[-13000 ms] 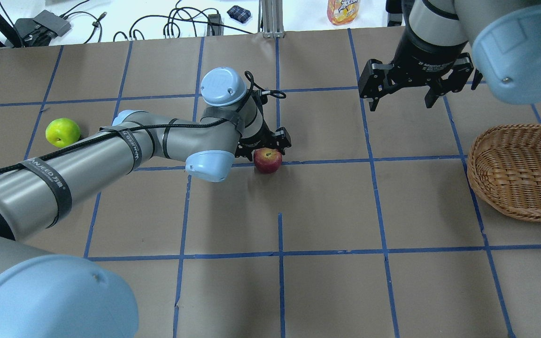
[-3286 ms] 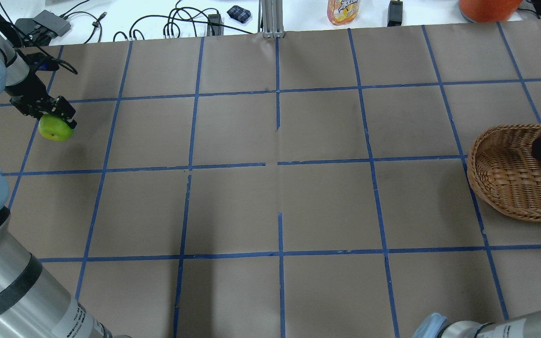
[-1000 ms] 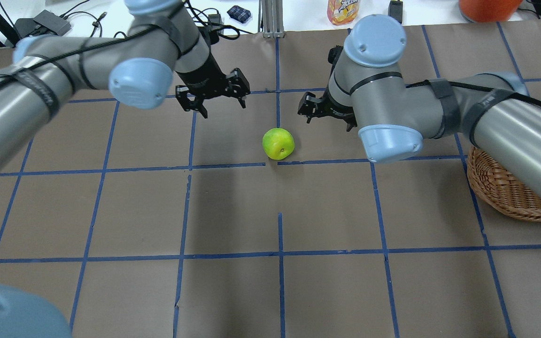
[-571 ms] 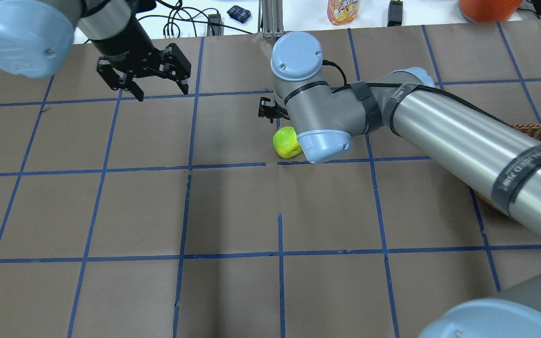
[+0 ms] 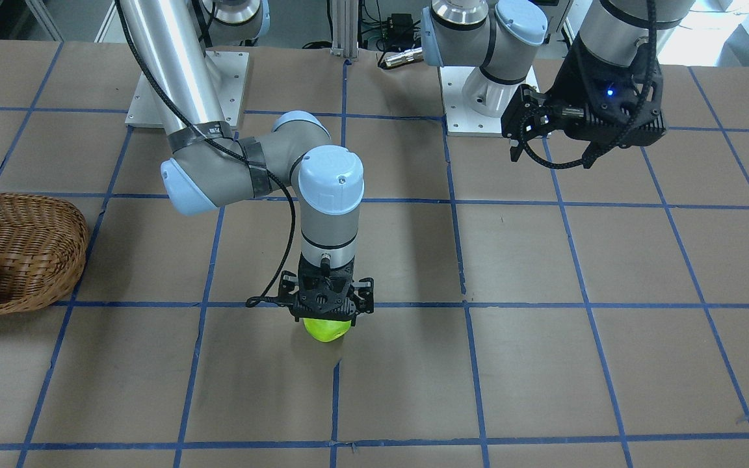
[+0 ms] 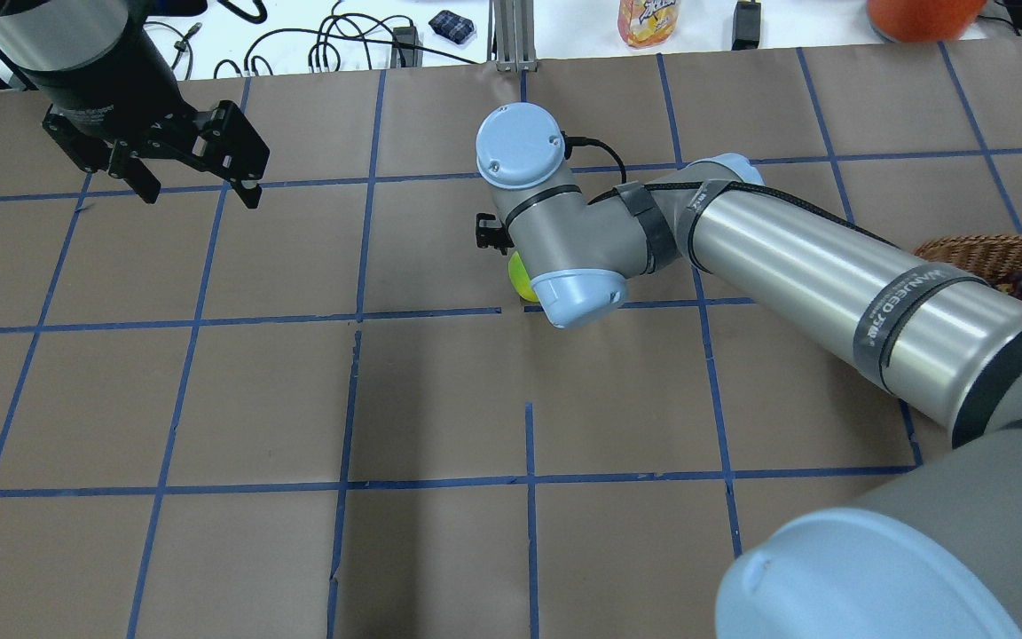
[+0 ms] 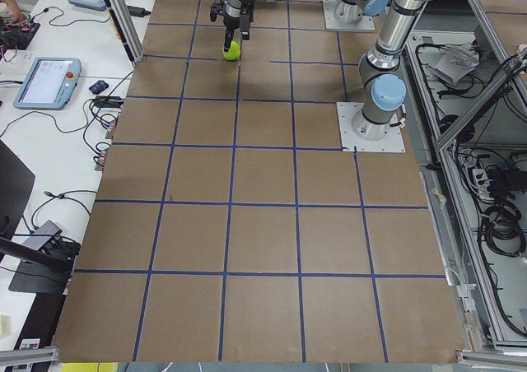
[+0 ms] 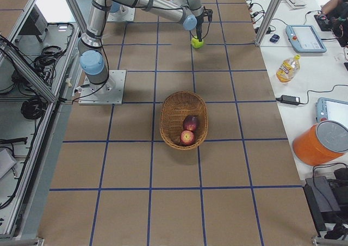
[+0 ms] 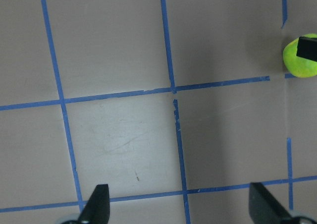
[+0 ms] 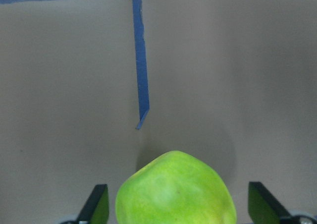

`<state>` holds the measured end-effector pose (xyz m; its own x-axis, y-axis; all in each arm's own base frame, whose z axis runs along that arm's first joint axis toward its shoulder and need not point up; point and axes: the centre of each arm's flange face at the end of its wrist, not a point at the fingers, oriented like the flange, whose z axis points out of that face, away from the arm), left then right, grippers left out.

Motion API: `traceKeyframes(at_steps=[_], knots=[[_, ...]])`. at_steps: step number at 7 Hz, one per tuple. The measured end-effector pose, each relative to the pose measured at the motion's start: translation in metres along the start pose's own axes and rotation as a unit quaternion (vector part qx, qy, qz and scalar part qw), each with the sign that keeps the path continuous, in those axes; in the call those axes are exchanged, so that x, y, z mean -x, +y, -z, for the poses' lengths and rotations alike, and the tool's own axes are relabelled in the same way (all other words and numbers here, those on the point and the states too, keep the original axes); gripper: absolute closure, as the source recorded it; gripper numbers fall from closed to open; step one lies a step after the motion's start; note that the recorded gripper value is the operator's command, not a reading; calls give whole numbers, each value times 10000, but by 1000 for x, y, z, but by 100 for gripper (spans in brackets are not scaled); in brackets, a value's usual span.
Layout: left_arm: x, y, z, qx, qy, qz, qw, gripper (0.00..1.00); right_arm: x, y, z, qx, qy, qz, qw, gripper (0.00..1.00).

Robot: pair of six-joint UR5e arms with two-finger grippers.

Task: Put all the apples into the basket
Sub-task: 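Grasp the green apple with the right gripper while the left gripper withdraws, then carry the green apple with the right gripper into the basket and release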

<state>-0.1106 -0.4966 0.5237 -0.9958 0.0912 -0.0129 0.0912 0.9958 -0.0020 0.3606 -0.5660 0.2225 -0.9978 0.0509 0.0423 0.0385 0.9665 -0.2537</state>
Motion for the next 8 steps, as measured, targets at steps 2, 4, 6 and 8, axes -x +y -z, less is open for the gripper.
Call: traceKeyframes(at_steps=[2,4,6,8], knots=[[1,-4,0,-69,133,105,9998,0,2,7,-21,170,19,346,9993,5],[10,-12,3,-150,181,217,9995,0,1,13,-31,269,46,618,9977,46],[8,-13,-4,-117,223,300,9992,0,-8,3,-14,173,14,675,9976,48],[6,-11,-4,-129,286,337,9989,0,-86,-31,46,196,170,14,9997,47]])
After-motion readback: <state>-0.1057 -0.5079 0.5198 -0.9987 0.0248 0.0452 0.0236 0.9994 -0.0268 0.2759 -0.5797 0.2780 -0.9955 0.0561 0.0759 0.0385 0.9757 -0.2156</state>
